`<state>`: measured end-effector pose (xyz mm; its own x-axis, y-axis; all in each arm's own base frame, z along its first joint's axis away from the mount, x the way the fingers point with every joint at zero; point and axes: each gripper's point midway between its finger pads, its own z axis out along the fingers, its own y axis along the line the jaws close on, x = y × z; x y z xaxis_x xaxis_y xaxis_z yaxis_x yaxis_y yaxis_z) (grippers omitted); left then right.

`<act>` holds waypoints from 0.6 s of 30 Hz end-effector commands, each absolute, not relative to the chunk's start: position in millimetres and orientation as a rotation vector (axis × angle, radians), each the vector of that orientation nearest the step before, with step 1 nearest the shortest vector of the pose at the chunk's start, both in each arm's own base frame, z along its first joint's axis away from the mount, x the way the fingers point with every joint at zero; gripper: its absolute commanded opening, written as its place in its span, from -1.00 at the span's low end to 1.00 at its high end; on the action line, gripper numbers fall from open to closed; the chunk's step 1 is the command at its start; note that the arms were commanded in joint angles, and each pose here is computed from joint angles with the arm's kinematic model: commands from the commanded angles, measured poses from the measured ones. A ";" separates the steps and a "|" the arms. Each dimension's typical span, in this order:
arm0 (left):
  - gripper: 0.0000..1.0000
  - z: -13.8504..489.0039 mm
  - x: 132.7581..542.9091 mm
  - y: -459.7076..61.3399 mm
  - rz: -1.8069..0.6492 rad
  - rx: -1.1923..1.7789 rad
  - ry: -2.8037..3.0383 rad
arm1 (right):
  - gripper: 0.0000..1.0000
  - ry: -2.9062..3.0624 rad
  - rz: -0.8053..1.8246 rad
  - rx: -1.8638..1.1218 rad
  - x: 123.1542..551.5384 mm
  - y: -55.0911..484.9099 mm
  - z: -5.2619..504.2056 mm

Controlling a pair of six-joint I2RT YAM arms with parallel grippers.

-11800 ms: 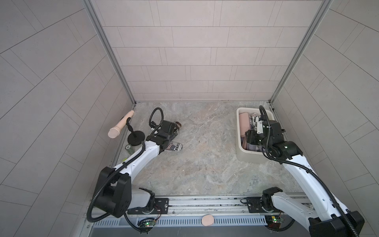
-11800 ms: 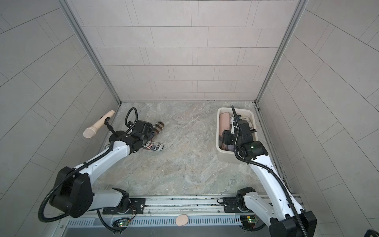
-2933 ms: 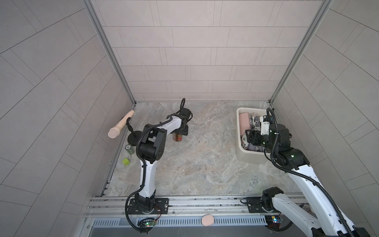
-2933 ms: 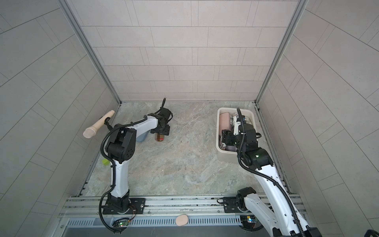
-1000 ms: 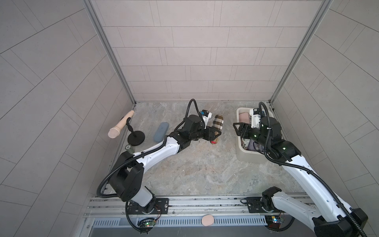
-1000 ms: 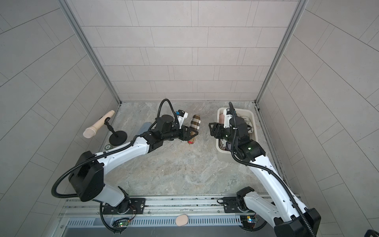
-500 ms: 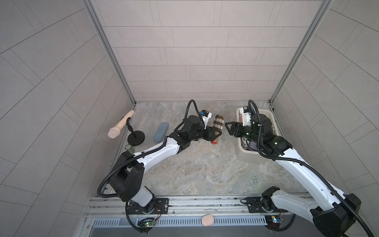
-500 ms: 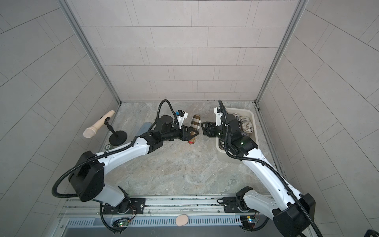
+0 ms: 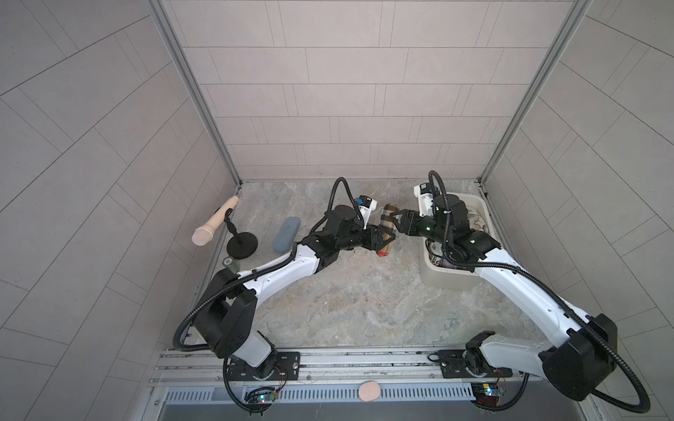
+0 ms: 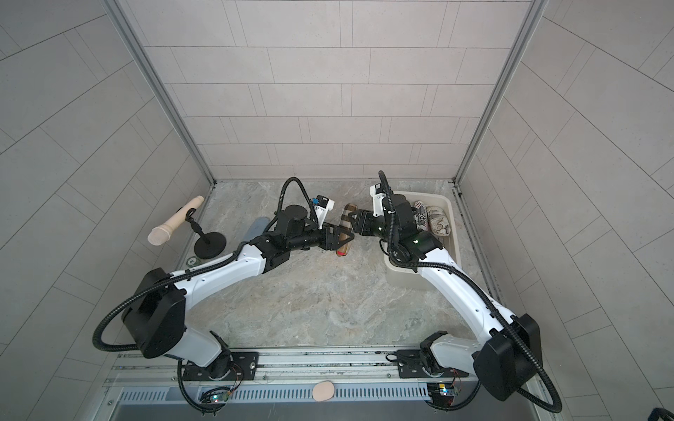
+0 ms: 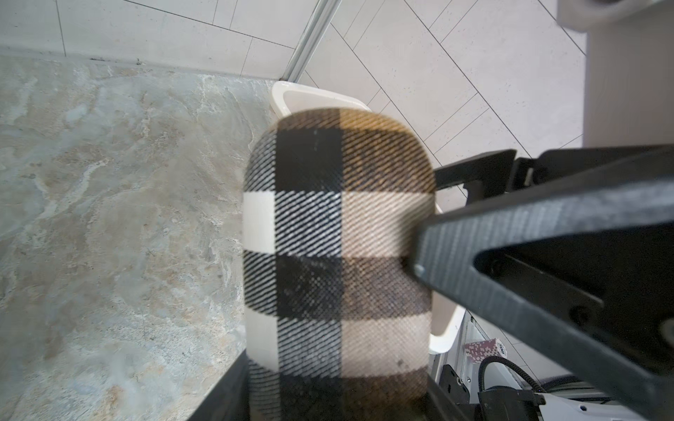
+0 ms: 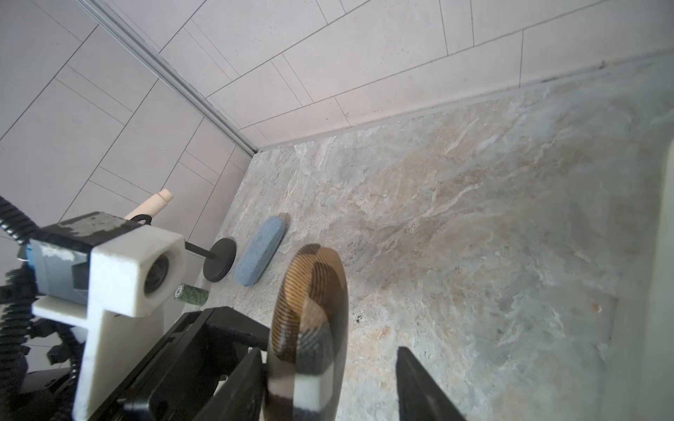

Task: Put the glasses cases into the storage boxes
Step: Pick up the glasses case at the center of the board.

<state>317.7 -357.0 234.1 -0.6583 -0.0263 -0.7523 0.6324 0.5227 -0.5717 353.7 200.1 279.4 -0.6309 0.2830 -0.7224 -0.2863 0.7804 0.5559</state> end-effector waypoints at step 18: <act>0.74 261.9 307.8 -360.3 -1.219 0.535 1.922 | -0.66 2.046 0.891 -0.002 361.7 220.2 295.5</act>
<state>316.2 -357.8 234.8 -0.6540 -0.0278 -0.7560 0.6408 0.5108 -0.5731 361.1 221.2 268.2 -0.6662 0.2949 -0.6850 -0.2867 0.7466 0.6004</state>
